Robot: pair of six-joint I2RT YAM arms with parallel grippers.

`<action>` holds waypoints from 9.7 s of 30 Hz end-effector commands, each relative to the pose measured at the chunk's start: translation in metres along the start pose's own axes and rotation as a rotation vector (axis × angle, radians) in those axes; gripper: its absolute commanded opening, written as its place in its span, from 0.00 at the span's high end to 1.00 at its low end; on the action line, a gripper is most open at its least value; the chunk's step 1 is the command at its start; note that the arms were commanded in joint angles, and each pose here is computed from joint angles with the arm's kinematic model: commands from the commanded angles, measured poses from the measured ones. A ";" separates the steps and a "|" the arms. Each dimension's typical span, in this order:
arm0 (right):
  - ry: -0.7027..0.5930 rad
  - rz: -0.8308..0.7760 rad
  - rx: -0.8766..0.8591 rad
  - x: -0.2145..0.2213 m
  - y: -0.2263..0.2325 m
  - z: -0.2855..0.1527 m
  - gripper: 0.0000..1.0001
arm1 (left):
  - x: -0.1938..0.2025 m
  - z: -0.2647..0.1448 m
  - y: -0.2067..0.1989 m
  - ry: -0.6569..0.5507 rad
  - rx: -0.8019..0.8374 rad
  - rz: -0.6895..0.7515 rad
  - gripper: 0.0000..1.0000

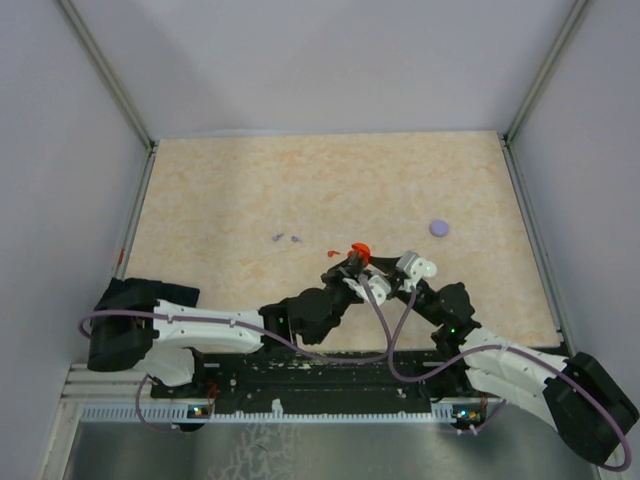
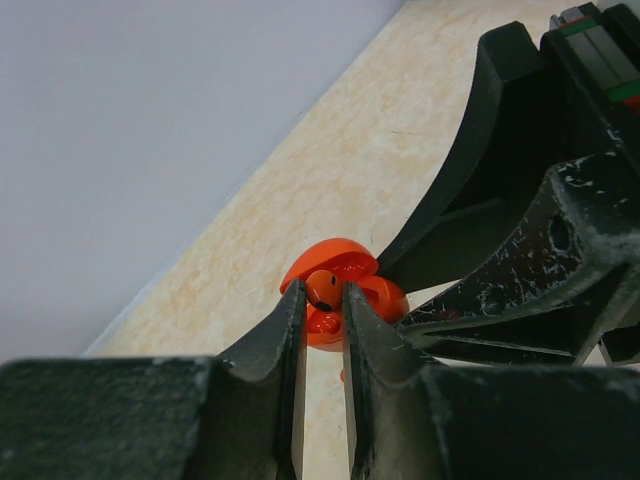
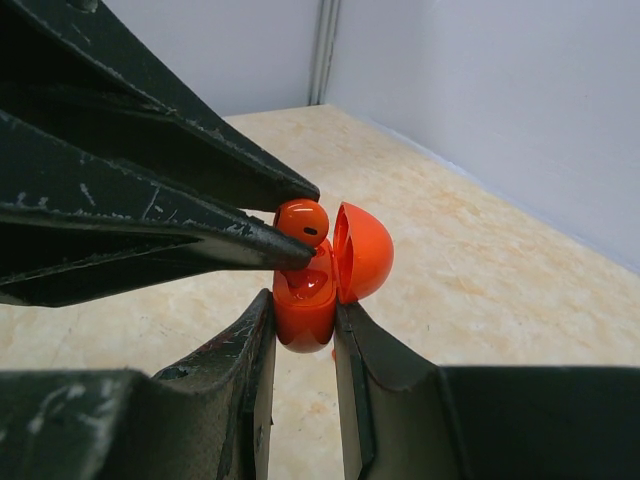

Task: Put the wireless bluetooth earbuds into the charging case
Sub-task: Place the earbud in the charging case, then pick up the earbud from the center of the board, then place the earbud in the charging case.

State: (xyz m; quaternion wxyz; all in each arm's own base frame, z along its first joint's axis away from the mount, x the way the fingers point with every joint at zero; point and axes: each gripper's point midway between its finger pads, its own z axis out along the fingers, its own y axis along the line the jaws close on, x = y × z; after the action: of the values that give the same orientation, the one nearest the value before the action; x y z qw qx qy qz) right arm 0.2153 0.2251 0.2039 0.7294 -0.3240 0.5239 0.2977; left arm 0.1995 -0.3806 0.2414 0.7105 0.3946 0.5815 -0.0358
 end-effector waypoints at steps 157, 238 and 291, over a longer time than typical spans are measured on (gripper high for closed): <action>-0.038 0.001 0.303 -0.007 -0.052 -0.012 1.00 | 0.244 0.076 0.003 0.859 -0.068 -0.669 0.61; -0.068 -0.018 -0.069 -0.011 0.010 0.008 1.00 | 0.032 -0.022 0.049 0.089 0.650 0.525 1.00; -0.101 -0.021 -0.125 -0.019 0.020 0.007 1.00 | 0.025 -0.024 -0.002 0.085 0.733 0.785 0.98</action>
State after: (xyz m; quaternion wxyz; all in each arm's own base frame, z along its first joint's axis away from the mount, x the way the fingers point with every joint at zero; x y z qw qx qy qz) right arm 0.1985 0.2397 0.1865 0.7044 -0.3709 0.5055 0.3327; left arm 0.1957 -0.3513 0.2175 0.4721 0.7928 0.3807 0.0602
